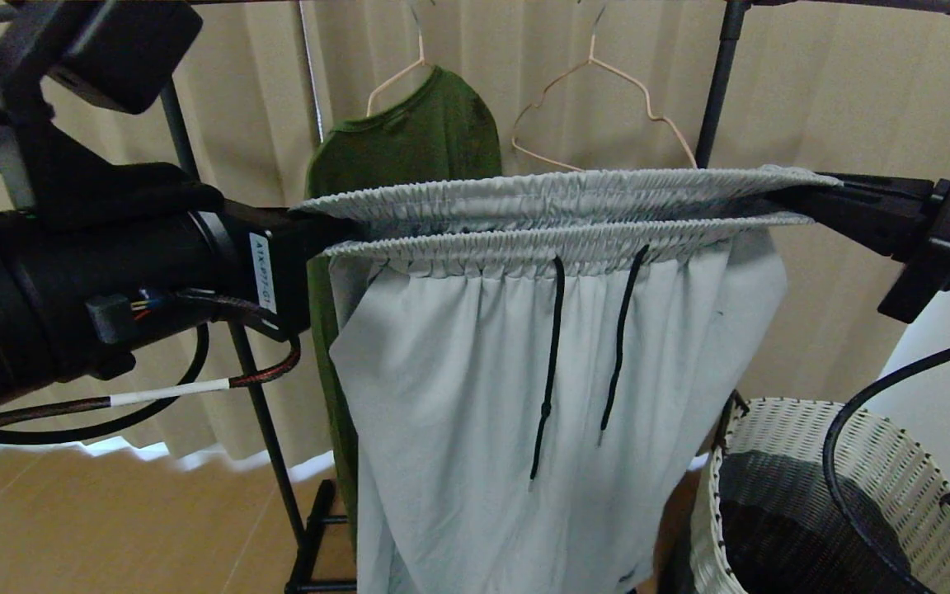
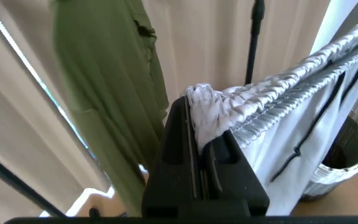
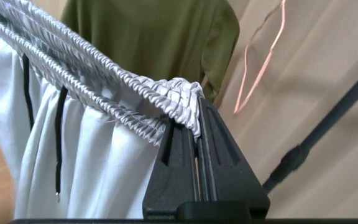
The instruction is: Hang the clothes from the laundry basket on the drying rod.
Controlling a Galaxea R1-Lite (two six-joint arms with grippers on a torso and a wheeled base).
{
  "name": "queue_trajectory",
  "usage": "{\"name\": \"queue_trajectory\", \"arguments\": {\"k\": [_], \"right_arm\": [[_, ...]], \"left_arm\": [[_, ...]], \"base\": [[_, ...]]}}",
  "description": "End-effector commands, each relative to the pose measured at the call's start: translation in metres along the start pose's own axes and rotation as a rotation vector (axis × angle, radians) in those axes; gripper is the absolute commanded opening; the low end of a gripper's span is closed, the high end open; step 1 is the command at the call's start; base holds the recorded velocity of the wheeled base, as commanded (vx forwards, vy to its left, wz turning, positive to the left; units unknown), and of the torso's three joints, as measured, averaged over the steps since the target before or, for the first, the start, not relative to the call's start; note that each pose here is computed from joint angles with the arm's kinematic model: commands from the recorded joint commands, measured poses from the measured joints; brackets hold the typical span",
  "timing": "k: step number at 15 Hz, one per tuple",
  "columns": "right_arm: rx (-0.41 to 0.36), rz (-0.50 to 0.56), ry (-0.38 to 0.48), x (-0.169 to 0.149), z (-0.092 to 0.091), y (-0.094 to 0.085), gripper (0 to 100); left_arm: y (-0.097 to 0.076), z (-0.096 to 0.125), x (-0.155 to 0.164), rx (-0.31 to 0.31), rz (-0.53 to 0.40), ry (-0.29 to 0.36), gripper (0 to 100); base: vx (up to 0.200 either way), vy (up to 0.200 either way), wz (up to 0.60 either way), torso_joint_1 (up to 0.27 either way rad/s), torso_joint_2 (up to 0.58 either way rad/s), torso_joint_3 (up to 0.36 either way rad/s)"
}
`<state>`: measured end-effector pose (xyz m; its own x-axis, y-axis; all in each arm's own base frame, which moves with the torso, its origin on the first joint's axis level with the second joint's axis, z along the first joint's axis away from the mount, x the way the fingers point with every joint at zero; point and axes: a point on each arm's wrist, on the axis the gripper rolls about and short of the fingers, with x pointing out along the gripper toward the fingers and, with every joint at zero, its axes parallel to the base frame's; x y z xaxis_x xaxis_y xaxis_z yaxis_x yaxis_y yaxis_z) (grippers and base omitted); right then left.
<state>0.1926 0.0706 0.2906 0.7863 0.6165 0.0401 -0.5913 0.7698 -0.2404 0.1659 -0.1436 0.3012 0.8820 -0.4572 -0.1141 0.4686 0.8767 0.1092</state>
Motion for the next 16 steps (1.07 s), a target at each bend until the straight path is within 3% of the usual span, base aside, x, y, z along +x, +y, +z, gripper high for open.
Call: {"name": "queue_trajectory", "arguments": {"k": [1, 14, 15, 16], "right_arm": [[-0.001, 0.002, -0.002, -0.004, -0.0004, 0.0018, 0], [0.002, 0.004, 0.005, -0.004, -0.0017, 0.0021, 0], [0.006, 0.006, 0.015, -0.0041, -0.0042, 0.0027, 100], [0.009, 0.014, 0.023, -0.0044, -0.0072, 0.0043, 100]], "left_arm": [[-0.0017, -0.0002, 0.0026, 0.001, -0.003, 0.002, 0], [-0.0005, 0.0011, 0.0027, 0.009, 0.002, -0.002, 0], [-0.0006, 0.0006, 0.0028, 0.009, 0.001, 0.0, 0], [0.0, 0.0003, 0.0034, 0.009, 0.006, 0.002, 0]], "base": [[0.0, 0.0, 0.0, 0.0, 0.0, 0.0], [0.0, 0.0, 0.0, 0.0, 0.0, 0.0], [0.0, 0.0, 0.0, 0.0, 0.0, 0.0], [0.0, 0.0, 0.0, 0.0, 0.0, 0.0]]}}
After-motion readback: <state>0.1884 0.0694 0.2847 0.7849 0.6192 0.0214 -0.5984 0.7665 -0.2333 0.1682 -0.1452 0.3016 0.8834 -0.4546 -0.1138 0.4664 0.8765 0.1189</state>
